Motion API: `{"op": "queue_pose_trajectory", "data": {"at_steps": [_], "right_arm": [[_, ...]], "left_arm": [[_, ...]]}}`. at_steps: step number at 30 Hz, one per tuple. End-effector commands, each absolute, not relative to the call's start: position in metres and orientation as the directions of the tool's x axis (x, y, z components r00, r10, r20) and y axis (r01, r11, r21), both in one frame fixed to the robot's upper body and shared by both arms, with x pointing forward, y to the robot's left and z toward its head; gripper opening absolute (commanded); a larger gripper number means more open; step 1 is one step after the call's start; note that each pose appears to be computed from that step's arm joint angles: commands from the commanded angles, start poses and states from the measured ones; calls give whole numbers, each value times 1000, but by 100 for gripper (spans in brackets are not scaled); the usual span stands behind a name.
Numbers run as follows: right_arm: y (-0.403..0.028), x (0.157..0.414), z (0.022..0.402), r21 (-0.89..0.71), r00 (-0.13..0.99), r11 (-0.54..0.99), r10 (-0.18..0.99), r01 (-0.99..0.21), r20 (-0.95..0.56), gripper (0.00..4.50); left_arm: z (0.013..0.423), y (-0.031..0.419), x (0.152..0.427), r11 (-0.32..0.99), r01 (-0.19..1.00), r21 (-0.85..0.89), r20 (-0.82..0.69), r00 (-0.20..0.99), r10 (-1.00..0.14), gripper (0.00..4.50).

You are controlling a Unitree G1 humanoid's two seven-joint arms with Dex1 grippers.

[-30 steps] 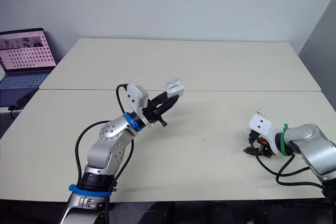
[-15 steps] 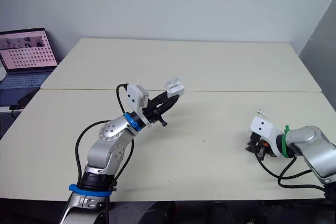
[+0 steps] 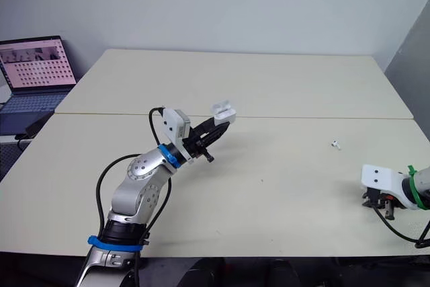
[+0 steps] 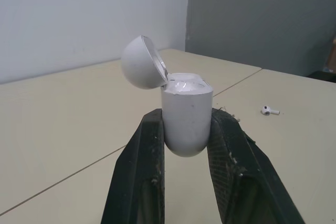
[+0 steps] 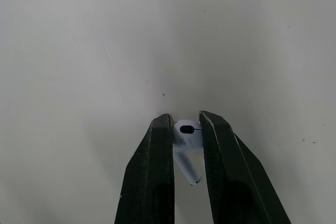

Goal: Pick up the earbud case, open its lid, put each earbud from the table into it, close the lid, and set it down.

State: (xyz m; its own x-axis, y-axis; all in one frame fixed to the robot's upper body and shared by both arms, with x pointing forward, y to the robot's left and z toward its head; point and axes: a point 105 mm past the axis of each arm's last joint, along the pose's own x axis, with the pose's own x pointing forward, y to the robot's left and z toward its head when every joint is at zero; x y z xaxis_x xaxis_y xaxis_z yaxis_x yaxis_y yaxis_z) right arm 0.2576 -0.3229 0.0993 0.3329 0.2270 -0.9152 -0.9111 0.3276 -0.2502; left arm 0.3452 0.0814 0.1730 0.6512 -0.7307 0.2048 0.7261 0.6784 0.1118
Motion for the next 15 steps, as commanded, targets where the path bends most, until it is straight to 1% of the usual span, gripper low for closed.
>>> {"op": "queue_pose_trajectory", "data": {"at_steps": [1,2,3,7,11,15], "right_arm": [[-329,257,98,-242,318,315,215,-918,-924,72],[-329,256,97,-233,311,320,218,-918,-925,112],[-330,254,96,-226,302,317,217,-921,-928,138],[-331,250,96,-215,288,308,215,-927,-933,138],[-338,246,97,-215,275,294,183,-931,-944,138],[-341,246,98,-215,274,295,174,-931,-946,138]], "left_arm": [[186,78,339,663,734,143,244,623,-743,75],[186,78,338,664,734,143,242,624,-742,75],[185,79,338,664,734,143,241,625,-742,75],[184,80,336,665,734,141,236,627,-742,75],[183,78,335,663,736,134,235,626,-743,75],[183,76,335,662,738,129,237,626,-743,75]]}}
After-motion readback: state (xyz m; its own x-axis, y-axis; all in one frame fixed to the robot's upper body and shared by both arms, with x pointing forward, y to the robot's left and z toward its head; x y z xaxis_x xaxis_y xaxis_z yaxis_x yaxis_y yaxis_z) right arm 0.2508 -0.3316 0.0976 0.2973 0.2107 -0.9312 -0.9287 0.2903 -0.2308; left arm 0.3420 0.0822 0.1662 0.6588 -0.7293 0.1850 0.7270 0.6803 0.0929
